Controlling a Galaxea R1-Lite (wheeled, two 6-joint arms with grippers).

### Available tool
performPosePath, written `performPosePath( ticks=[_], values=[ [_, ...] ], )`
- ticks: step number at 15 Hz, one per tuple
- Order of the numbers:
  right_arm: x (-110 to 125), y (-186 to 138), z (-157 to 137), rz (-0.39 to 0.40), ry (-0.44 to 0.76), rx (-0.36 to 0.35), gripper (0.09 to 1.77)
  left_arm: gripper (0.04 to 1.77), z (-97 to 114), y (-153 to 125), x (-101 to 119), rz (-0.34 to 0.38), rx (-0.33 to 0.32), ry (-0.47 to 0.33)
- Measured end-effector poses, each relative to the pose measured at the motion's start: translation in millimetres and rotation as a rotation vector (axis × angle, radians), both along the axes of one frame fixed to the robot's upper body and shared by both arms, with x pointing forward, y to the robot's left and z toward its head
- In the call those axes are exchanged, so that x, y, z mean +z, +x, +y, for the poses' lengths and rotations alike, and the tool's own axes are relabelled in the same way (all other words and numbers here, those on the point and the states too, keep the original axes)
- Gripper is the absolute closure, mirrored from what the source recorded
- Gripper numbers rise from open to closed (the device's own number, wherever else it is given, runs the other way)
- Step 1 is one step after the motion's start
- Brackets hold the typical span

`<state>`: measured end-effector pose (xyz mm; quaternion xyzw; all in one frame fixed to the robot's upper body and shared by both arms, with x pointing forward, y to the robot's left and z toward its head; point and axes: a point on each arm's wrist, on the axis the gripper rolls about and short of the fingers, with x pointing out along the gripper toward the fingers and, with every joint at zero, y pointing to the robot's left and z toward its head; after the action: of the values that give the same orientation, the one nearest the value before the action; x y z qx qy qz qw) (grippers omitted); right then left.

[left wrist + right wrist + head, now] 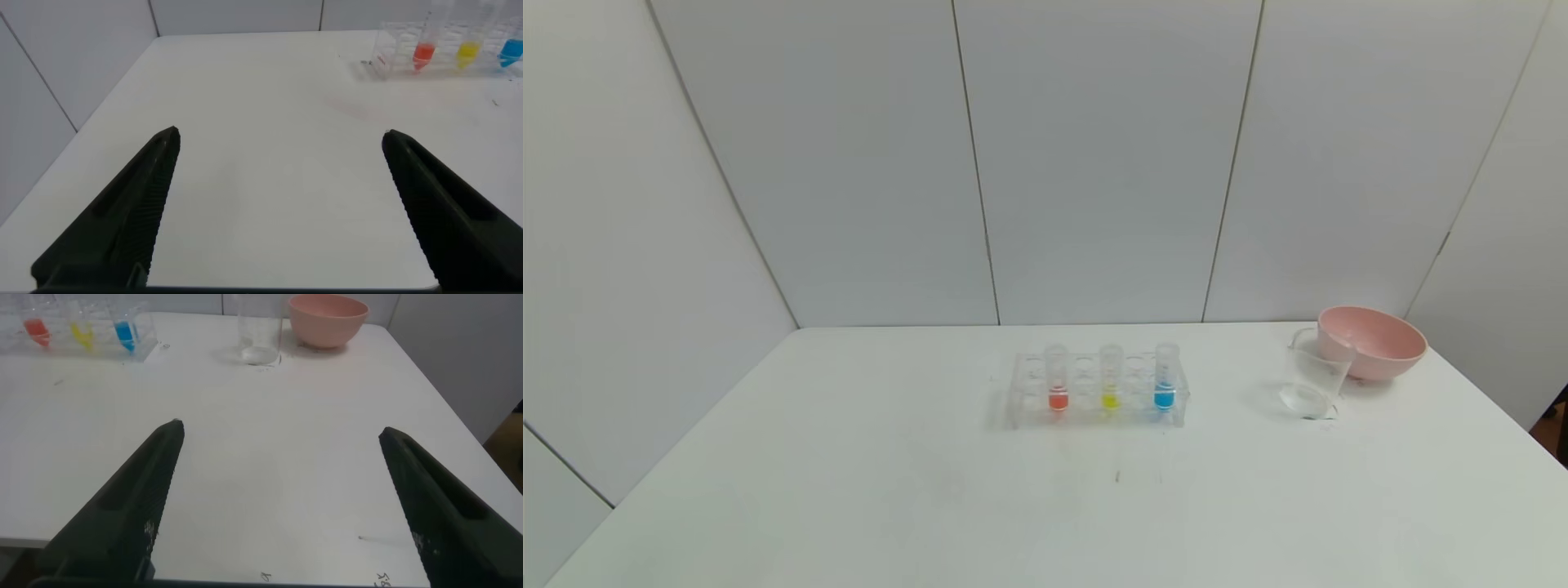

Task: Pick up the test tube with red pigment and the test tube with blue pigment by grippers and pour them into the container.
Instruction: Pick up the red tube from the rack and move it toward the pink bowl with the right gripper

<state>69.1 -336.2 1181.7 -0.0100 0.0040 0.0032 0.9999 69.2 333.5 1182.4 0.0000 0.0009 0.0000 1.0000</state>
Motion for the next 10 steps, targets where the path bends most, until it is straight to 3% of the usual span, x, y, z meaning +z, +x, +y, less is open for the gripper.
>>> performPosePath(
  ticks=[10],
  values=[
    [0.0, 0.0, 0.0, 0.0, 0.001, -0.001, 0.15, 0.05, 0.0, 0.0, 0.0, 0.0, 0.0, 0.0]
  ],
)
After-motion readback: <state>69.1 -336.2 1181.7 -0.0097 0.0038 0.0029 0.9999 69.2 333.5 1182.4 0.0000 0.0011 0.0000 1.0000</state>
